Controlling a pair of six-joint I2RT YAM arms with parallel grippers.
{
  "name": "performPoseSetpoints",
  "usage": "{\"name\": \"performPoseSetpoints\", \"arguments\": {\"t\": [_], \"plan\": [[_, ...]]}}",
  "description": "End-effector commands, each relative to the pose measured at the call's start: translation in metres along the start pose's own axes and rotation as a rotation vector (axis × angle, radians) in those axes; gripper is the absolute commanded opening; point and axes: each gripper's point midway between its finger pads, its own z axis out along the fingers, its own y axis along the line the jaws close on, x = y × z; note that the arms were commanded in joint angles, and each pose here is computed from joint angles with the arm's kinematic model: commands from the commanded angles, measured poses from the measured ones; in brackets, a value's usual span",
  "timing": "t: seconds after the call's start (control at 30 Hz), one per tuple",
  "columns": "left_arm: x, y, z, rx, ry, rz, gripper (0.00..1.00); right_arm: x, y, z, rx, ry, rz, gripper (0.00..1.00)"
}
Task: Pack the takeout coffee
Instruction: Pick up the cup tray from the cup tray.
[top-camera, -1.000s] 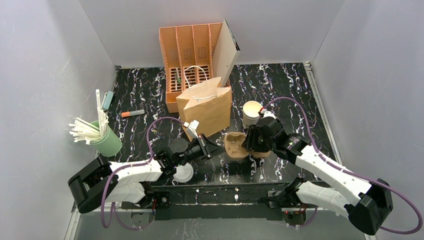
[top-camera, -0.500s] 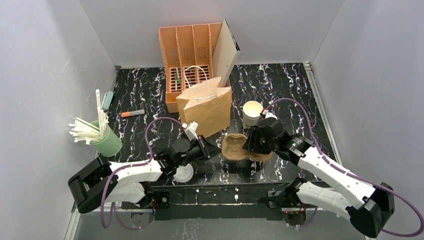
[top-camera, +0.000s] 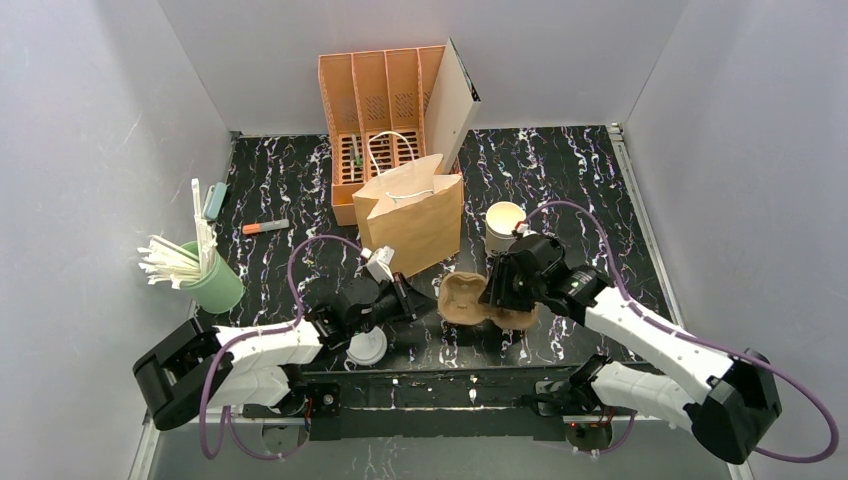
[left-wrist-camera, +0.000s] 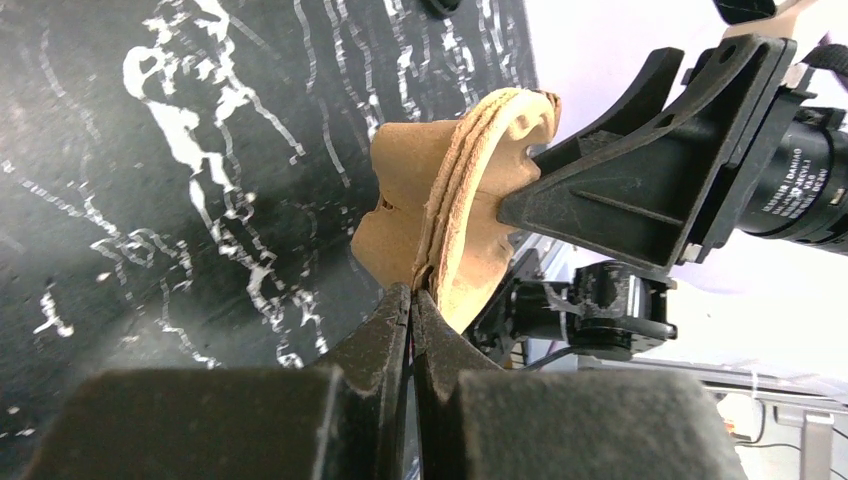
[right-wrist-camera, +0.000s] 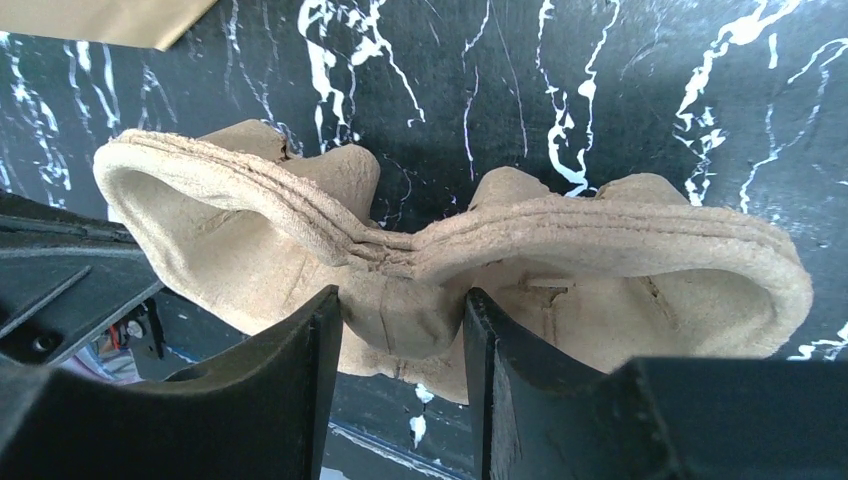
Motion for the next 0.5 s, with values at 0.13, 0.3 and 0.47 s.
{"name": "performPoseSetpoints", "arguments": {"t": [0.13,0.3,0.47], "plan": [[0.029,0.044,0.001,-0.095,0.091,-0.014,0.00,0.018,0.020,0.035,-0.100,0.117,0.010,0.37],[0.035,0.042,0.003,-0.068,0.114,-0.038,0.00,0.020,0.008,0.054,-0.045,0.108,0.009,0.53],[0.035,0.041,0.002,-0.059,0.108,-0.045,0.00,0.017,0.003,0.062,0.017,0.084,-0.027,0.66]]}}
